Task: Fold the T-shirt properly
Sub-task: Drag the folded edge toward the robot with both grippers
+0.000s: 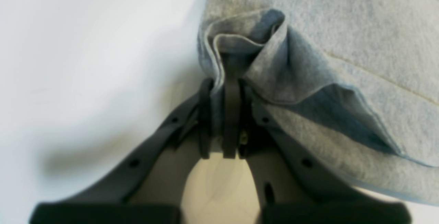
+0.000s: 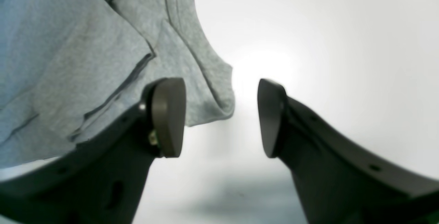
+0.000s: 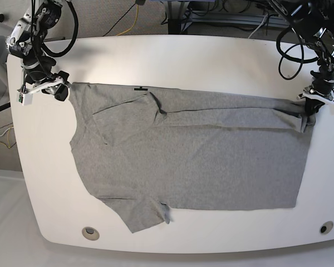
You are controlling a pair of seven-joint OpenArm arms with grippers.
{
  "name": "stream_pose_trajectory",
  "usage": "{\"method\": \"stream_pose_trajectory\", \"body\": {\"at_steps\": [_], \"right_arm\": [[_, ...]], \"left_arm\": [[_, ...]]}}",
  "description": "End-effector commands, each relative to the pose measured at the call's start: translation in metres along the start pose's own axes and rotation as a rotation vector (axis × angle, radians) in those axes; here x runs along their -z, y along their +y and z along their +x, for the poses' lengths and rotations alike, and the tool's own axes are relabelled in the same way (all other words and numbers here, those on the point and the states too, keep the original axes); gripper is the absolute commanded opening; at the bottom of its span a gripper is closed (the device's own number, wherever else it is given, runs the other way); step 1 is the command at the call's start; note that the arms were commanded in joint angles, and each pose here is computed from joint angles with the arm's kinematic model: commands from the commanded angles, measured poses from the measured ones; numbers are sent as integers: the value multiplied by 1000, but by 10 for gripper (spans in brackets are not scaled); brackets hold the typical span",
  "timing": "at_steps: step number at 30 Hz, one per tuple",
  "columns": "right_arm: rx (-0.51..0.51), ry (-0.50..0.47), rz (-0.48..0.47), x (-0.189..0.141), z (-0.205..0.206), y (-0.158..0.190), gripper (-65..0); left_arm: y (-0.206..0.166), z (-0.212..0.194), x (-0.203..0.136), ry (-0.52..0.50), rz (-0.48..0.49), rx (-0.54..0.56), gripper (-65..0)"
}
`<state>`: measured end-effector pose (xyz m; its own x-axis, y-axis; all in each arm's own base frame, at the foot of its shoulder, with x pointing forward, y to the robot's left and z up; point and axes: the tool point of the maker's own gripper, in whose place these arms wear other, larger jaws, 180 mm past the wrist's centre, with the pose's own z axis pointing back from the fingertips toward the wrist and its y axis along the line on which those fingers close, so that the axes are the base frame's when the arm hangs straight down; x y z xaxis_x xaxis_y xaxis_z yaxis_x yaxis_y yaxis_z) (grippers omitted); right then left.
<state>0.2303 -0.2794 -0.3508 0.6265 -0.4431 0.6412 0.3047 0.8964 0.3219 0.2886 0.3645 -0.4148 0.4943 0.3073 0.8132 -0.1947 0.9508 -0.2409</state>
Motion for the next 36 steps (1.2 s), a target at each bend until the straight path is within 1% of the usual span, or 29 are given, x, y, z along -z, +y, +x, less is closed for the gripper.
{"method": "stream_pose_trajectory", "body": {"at_steps": [1,7,15,19,23,29,36], "right_arm": [[-4,-52,7,-3,14,3,-331],[74,-39,-8,4,5,-9,-331],[132,16,-9,18,-13,-18,-331],[142,26,-11,21,-17,-21,-331],[144,4,-10,22,-14,-21,-331],[144,2,-7,23,-14,-20,-331],[155,46,15,34,-27,-13,-330]], "left_arm": [[4,14,-1,-24,7,24,-627],[6,9,-4,-12,11,24,-627],[6,9,-4,-12,11,24,-627],[7,8,-5,-11,12,25,-627],[7,8,-5,-11,12,25,-627],[7,8,-4,-10,11,26,-627],[6,9,-4,-11,11,26,-627]]}}
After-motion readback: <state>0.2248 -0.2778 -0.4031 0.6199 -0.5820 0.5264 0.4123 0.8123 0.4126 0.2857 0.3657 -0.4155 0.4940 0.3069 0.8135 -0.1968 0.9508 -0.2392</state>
